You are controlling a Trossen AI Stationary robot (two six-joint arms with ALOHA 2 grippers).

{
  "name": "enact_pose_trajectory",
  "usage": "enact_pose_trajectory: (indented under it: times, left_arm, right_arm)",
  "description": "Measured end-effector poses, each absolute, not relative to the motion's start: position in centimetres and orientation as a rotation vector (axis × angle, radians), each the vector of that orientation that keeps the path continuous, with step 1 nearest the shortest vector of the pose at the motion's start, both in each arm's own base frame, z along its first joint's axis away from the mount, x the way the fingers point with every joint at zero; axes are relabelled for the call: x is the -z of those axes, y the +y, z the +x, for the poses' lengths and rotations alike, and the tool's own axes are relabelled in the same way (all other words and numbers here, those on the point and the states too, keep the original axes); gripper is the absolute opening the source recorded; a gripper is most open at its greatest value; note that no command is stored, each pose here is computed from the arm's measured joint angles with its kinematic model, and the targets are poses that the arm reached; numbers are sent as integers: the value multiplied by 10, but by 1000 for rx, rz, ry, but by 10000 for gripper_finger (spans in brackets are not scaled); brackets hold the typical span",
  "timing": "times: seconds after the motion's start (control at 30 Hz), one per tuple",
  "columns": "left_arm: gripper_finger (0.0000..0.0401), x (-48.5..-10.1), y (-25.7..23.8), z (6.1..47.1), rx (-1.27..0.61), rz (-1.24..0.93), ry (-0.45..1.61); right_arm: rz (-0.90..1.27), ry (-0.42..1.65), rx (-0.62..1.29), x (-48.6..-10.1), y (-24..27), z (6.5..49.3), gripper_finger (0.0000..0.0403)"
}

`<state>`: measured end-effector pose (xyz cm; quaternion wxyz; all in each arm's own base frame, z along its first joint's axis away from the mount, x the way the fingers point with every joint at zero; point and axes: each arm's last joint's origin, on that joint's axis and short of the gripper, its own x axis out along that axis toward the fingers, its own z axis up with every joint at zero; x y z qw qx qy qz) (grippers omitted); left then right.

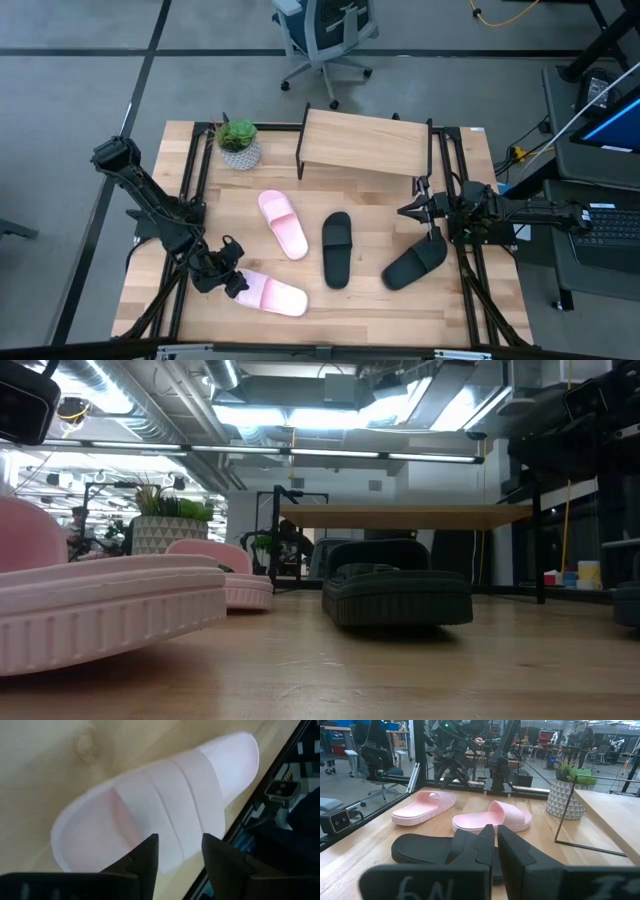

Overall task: Pick and place slides into the shelf
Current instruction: Put the bottom pink slide on the shelf

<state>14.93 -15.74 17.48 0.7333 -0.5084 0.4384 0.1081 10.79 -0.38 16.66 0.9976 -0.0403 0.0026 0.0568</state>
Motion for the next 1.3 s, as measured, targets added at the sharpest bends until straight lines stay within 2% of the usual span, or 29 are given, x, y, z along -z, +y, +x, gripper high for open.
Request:
enact_pose_trajectory:
  times: [0.57, 0.83, 1.3]
  left_arm:
    - [144, -174, -157, 148, -232, -1110, 1006]
    - [143, -168, -151, 143, -347, -1106, 1043]
    - [143, -168, -149, 145, -369, -1080, 937]
  right_arm:
    - [-81, 6, -113, -167, -4, 108, 26]
    - [-81, 6, -113, -167, -4, 108, 26]
    - [-81, 6, -113, -167, -4, 108, 26]
